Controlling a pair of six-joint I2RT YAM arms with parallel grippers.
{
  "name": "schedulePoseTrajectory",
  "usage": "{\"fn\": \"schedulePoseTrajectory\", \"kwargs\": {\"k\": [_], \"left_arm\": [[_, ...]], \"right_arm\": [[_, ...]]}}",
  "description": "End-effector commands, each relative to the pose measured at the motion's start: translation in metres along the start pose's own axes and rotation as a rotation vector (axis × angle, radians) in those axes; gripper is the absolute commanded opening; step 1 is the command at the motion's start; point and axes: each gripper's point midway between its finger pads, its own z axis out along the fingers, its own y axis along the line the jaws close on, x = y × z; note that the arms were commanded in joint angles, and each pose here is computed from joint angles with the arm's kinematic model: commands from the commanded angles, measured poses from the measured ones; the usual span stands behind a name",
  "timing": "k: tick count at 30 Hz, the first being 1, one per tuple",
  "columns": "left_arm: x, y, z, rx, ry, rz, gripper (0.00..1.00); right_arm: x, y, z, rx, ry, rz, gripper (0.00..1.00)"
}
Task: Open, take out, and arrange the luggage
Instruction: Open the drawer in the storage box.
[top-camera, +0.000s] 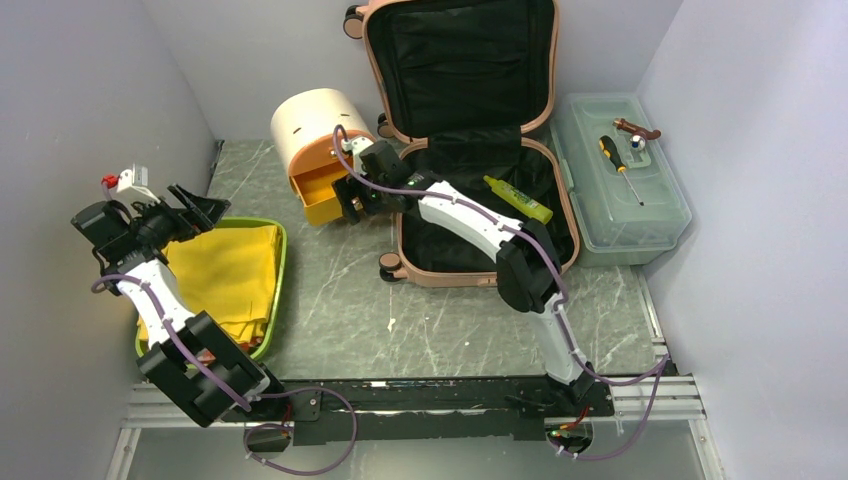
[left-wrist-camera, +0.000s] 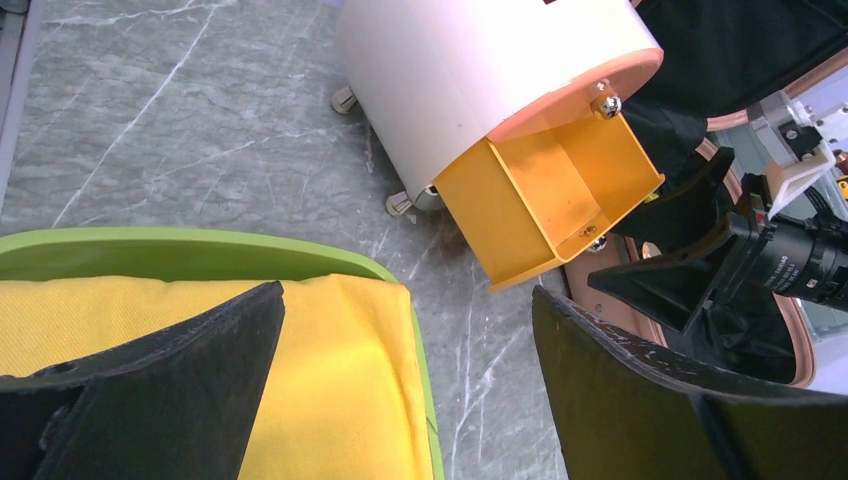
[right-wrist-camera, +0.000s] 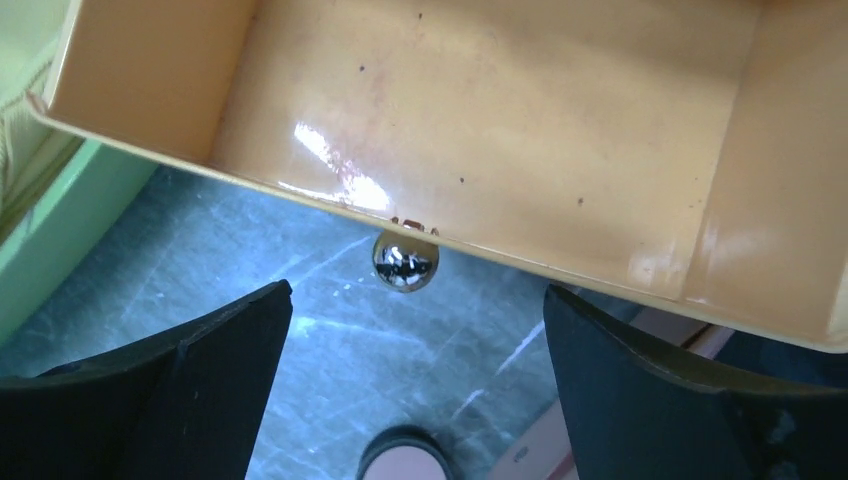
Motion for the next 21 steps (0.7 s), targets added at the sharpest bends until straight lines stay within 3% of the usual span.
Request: {"fn": "schedulePoseTrajectory", "kwargs": {"k": [1,8,12,21], "left_arm": [[-0.006,-0.008,-0.003,0.031,-0.023,0.033,0.99],[-0.007,-0.008,-0.003,0.035,-0.023,0.03,1.0],[-0.007,-0.008,-0.003,0.036,-0.024,0.026,0.99],[-0.009,-0.01,-0.005,0.034,-0.025,0.027,0.99]], "right_arm": [[-0.058,0.004,-0.062,0.02,-0.131,-0.139,1.0],[-0.08,-0.024,-0.14,0.185,-0.174,-0.368,1.0],[-0.068,-0.08,-0.162,0.468,-0.177,-0.407,1.0],[-0.035,-0.176,-0.18,0.467,-0.139,-0.33,0.99]]}}
